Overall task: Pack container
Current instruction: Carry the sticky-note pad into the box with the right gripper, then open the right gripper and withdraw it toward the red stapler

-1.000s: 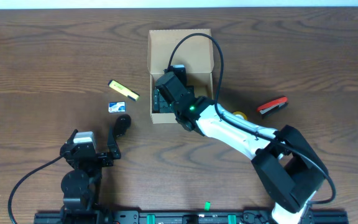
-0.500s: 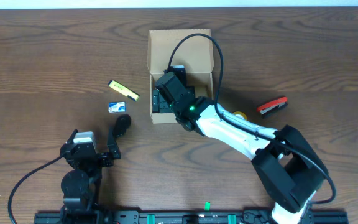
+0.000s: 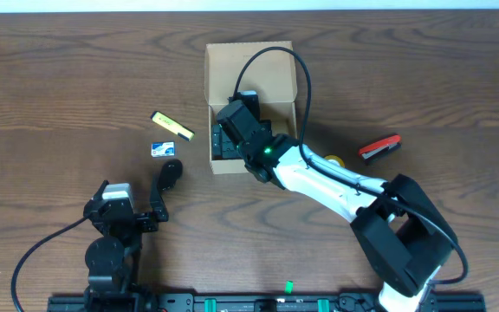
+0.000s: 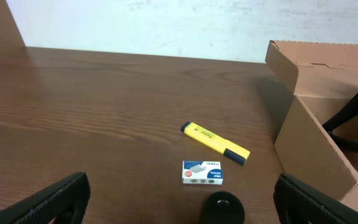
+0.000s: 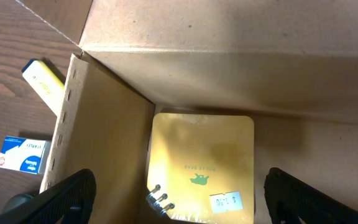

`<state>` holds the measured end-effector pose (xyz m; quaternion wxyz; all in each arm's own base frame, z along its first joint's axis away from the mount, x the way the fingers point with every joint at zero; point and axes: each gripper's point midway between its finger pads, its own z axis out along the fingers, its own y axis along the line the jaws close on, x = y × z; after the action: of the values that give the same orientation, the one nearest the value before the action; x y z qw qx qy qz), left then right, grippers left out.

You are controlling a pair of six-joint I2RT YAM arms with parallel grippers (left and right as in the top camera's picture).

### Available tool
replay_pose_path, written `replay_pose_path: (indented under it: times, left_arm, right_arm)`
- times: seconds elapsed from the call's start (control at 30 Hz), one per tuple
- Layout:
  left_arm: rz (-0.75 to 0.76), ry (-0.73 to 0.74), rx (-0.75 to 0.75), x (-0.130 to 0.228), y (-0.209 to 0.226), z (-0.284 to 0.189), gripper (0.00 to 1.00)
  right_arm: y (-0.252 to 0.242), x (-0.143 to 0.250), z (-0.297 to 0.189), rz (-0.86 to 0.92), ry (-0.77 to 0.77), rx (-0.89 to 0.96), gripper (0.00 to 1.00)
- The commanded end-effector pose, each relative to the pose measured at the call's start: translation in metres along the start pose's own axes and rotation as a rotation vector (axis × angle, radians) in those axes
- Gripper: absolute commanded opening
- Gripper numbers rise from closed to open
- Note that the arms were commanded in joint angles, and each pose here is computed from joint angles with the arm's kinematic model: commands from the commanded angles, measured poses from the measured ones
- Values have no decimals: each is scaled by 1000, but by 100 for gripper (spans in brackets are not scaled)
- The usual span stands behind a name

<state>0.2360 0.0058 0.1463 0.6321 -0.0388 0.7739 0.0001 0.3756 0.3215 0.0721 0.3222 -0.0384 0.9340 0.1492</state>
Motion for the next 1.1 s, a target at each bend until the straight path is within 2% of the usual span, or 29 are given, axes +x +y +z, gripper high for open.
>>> replay_pose_path:
  times: [0.0, 0.2, 0.33, 0.5, 0.63, 0.73, 0.87, 1.07]
  left_arm:
    - [-5, 31, -9, 14, 2, 3, 95]
    - [-5, 30, -9, 14, 2, 3, 95]
    - [-5, 30, -9, 14, 2, 3, 96]
    - [-5, 30, -9, 14, 2, 3, 95]
    - [-5, 30, -9, 14, 2, 3, 95]
    - [-5, 30, -9, 14, 2, 3, 96]
    - [-5, 30, -9, 14, 2, 3, 95]
    - [-5, 30, -9, 14, 2, 3, 96]
  right_arm:
    - [4, -13, -3, 4, -22, -11, 88]
    - [-1, -37, -28, -63, -50, -14, 86]
    - [-7, -60, -63, -100, -64, -11, 87]
    - [-16, -86, -109, -250, -85, -64, 89]
    - [-21, -94, -131, -389, -86, -161, 93]
    - [-42, -99, -136, -427, -78, -129, 93]
    - [-80, -99, -134, -345, -30, -59, 91]
    - [-141, -118, -136, -9, -59, 81, 82]
